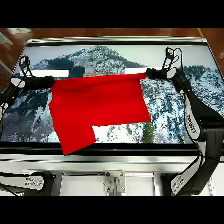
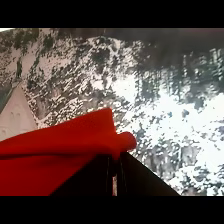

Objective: Fold the shirts.

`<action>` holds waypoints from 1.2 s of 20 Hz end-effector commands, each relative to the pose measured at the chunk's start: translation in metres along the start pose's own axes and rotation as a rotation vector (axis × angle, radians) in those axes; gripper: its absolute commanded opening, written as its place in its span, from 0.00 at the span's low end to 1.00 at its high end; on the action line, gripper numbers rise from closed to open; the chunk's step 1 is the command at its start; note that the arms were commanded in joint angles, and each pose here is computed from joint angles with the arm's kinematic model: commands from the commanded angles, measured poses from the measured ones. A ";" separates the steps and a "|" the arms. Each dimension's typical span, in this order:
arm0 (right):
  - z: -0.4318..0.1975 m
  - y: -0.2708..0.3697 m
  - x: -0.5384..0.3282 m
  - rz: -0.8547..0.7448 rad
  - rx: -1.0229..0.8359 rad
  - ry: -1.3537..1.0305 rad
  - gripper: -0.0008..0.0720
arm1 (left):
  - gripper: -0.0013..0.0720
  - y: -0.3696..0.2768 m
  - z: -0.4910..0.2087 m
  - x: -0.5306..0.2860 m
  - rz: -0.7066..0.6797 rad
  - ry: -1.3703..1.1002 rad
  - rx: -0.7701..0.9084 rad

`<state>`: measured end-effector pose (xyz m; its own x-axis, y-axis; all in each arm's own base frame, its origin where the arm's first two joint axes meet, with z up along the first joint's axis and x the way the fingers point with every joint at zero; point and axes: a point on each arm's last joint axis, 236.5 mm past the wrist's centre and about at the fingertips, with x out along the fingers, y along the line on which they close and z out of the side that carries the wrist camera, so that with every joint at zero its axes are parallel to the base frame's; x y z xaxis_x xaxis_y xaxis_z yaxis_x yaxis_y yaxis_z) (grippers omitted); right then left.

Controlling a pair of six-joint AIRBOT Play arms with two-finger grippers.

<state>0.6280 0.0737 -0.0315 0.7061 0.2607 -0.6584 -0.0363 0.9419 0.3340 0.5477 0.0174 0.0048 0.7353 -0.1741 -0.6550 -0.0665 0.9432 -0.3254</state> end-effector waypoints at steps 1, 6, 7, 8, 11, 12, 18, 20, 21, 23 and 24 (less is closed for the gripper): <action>-0.037 0.002 0.002 0.015 0.012 0.145 0.09 | 0.08 0.002 -0.028 0.002 -0.003 0.114 0.044; -0.103 -0.005 -0.010 -0.008 0.026 0.420 0.09 | 0.08 0.020 -0.099 -0.010 0.054 0.414 0.071; -0.113 -0.005 -0.010 -0.006 0.029 0.458 0.09 | 0.08 0.026 -0.104 -0.013 0.083 0.438 0.057; -0.123 -0.005 -0.010 -0.003 0.035 0.492 0.09 | 0.08 0.028 -0.107 -0.015 0.097 0.454 0.041; -0.132 -0.004 -0.012 0.000 0.058 0.530 0.09 | 0.08 0.024 -0.112 -0.016 0.088 0.471 0.015; -0.132 -0.002 -0.012 0.003 0.067 0.530 0.10 | 0.18 0.020 -0.112 -0.016 0.075 0.471 0.000; -0.108 -0.015 -0.070 -0.016 -0.014 0.576 0.83 | 0.80 0.017 -0.107 -0.067 0.026 0.595 -0.011; -0.122 -0.057 -0.122 -0.116 -0.035 0.728 0.83 | 0.85 0.036 -0.125 -0.109 0.010 0.695 -0.032; -0.132 -0.069 -0.144 -0.111 -0.015 0.800 0.83 | 0.85 0.044 -0.142 -0.127 -0.005 0.742 -0.094; -0.150 -0.076 -0.169 -0.029 0.118 0.857 0.83 | 0.86 0.040 -0.181 -0.151 -0.115 0.777 -0.236; -0.153 -0.071 -0.171 0.034 0.203 0.838 0.83 | 0.86 0.038 -0.201 -0.156 -0.149 0.773 -0.301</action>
<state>0.4434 0.0036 -0.0570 0.0400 0.3107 -0.9497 0.0551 0.9483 0.3126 0.3477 0.0403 -0.0397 0.1221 -0.3822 -0.9160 -0.1999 0.8945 -0.3999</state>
